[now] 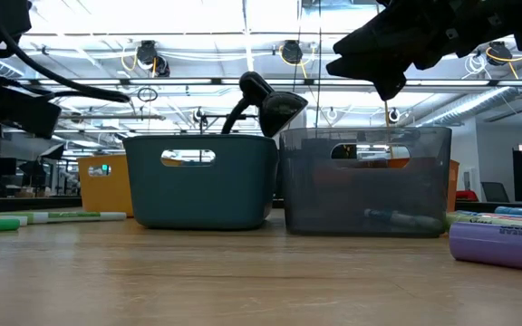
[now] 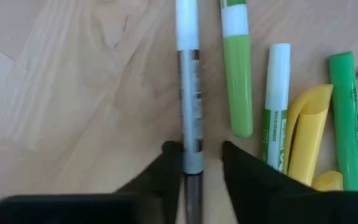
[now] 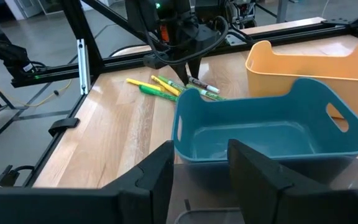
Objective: Pick & Place Markers
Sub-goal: Put the brown marker into the black bin
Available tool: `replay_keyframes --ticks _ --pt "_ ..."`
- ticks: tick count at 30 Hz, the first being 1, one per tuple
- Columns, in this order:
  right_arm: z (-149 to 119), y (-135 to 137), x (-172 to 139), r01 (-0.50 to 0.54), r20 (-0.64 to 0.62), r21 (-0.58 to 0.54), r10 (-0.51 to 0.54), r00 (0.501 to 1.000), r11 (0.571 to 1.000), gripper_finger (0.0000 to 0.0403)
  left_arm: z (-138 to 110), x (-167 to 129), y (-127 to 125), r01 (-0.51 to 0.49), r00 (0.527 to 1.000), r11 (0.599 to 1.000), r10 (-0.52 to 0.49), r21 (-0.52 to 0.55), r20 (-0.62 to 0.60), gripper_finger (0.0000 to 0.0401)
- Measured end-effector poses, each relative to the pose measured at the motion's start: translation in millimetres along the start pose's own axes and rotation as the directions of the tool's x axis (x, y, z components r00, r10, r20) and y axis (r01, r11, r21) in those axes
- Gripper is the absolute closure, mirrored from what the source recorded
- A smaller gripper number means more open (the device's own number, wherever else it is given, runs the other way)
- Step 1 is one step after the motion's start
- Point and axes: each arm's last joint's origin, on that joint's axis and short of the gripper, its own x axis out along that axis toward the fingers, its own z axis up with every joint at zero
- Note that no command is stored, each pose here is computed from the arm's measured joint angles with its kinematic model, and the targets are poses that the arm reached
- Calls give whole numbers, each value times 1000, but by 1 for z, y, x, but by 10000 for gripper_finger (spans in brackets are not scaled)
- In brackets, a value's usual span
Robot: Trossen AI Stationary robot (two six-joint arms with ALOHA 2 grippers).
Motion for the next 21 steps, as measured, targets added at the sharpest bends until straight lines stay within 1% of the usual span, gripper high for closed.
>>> replay_keyframes --ticks 3,4,9,12,15,18,21 --pt "0 0 0 0 0 0 0 1000 1000 261 0 0 0 -1 1000 1000 1 1 -6 363" --pt "0 0 0 0 0 0 0 1000 1000 261 0 0 0 -2 1000 1000 2 0 -8 373" --pt "0 0 0 0 0 0 0 1000 1000 261 -1 0 1 -9 1000 1000 9 4 -12 370" --pt "0 0 0 0 0 0 0 1000 1000 261 -1 -8 4 -53 999 998 53 21 -3 370" --pt "0 0 0 0 0 0 0 1000 1000 261 -2 -25 4 -79 996 996 77 47 41 370" --pt "0 0 0 1 0 0 -1 1000 1000 261 -1 -48 0 -59 992 997 52 54 113 370" --pt "0 0 0 0 0 0 0 1000 1000 261 -3 -69 -1 -59 977 995 42 75 209 370"
